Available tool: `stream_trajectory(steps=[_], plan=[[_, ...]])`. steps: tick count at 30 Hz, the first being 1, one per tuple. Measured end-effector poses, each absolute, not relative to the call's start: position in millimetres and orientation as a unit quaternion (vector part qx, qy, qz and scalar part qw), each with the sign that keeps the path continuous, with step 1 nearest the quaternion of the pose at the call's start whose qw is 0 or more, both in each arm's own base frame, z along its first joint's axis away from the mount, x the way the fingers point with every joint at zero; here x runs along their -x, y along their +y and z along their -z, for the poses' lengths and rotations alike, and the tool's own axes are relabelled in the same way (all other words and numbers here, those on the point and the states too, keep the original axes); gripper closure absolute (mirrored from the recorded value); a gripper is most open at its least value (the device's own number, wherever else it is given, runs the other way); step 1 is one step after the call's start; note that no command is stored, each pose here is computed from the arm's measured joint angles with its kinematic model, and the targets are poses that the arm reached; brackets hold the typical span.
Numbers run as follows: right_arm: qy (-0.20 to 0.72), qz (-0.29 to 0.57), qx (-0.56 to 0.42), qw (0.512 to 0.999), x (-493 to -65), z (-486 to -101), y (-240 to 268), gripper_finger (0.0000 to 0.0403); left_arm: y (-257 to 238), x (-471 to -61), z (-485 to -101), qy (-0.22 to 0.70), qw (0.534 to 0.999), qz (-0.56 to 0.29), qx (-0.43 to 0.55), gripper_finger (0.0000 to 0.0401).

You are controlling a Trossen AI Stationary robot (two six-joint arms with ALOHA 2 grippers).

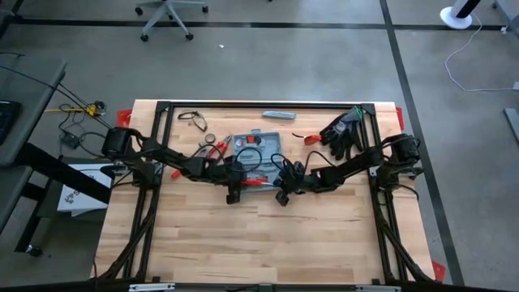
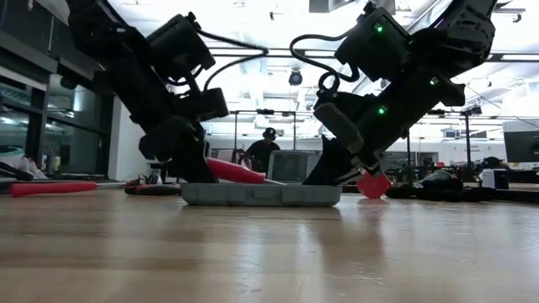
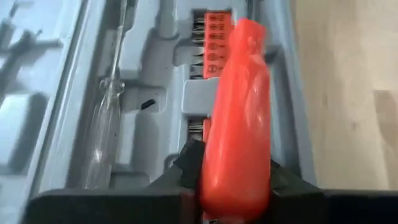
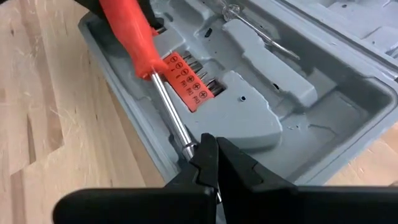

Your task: Prefit tool cases

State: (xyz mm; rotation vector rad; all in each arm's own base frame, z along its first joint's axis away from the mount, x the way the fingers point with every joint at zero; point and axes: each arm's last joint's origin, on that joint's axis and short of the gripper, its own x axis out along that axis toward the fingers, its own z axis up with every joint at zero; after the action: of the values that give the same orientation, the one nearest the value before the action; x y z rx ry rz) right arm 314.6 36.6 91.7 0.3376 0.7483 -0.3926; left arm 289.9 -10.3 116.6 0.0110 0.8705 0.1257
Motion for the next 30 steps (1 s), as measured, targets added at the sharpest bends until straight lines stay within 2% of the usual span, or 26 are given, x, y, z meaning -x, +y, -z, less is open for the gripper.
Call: stream_trajectory(steps=[11, 13, 15, 17, 30], plan=[[0.36, 0.186, -0.166, 0.899, -315.2, -91.9, 36.9, 0.0402, -20.4, -282.2, -142.2, 0.391, 0.916, -0.077, -0.033, 0.0354], [0.36, 0.185, -0.162, 0.9, -315.3, -91.9, 36.8, 0.0402, -21.7, -281.9, -147.0, 0.382, 0.921, -0.076, -0.032, 0.0366], [0.36, 0.184, -0.16, 0.9, -315.3, -92.0, 37.0, 0.0402, -21.1, -281.8, -149.5, 0.377, 0.923, -0.072, -0.027, 0.0396], [0.36, 0.182, -0.157, 0.902, -315.5, -92.1, 37.0, 0.0402, -21.1, -281.4, -148.7, 0.381, 0.921, -0.07, -0.028, 0.0401], [0.346, 0.175, -0.156, 0.909, -317.8, -93.8, 37.4, 0.0402, -23.7, -286.6, -153.9, 0.35, 0.935, -0.016, -0.061, 0.036]])
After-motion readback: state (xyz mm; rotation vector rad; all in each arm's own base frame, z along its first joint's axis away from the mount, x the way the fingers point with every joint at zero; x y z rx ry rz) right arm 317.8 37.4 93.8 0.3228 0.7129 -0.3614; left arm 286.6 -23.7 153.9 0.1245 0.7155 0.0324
